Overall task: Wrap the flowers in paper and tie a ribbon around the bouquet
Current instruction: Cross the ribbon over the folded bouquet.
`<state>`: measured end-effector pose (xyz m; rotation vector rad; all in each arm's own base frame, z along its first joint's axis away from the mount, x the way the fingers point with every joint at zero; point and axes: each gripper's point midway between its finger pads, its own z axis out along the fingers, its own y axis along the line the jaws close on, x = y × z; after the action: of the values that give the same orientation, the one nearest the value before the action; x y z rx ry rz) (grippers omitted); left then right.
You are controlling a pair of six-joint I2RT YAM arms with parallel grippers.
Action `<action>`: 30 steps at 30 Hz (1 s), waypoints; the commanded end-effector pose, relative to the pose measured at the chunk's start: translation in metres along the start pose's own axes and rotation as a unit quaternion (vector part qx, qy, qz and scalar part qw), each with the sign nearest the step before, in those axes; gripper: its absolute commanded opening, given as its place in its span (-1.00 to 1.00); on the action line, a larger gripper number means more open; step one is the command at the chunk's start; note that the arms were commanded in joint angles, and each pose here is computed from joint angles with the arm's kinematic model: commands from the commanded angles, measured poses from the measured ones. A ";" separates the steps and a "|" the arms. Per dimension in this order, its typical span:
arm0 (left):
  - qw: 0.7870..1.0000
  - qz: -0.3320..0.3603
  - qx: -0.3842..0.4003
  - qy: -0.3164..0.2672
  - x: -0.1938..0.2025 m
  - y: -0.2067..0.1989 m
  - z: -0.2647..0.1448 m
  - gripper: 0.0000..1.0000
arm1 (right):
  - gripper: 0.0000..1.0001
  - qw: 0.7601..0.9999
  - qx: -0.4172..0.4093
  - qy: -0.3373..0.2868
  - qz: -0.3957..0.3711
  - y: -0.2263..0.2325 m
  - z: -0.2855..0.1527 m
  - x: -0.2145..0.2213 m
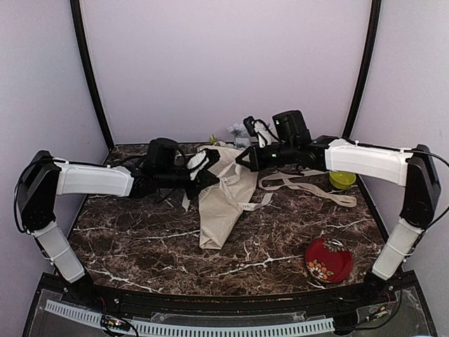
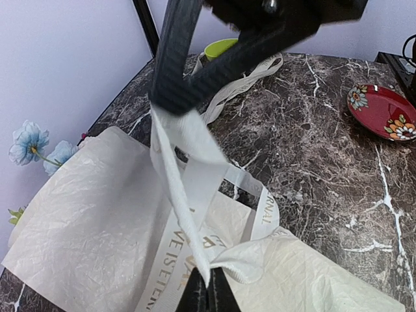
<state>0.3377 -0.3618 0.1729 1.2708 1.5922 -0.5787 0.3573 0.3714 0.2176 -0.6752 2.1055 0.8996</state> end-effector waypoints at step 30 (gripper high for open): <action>0.999 -0.026 -0.010 -0.027 -0.009 0.002 -0.004 -1.00 | -0.46 0.999 -0.005 0.050 0.021 0.003 0.002 0.038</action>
<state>0.3398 -0.3595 0.1702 1.2323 1.6200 -0.5810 0.3386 0.3625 0.1834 -0.6991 2.2339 0.8737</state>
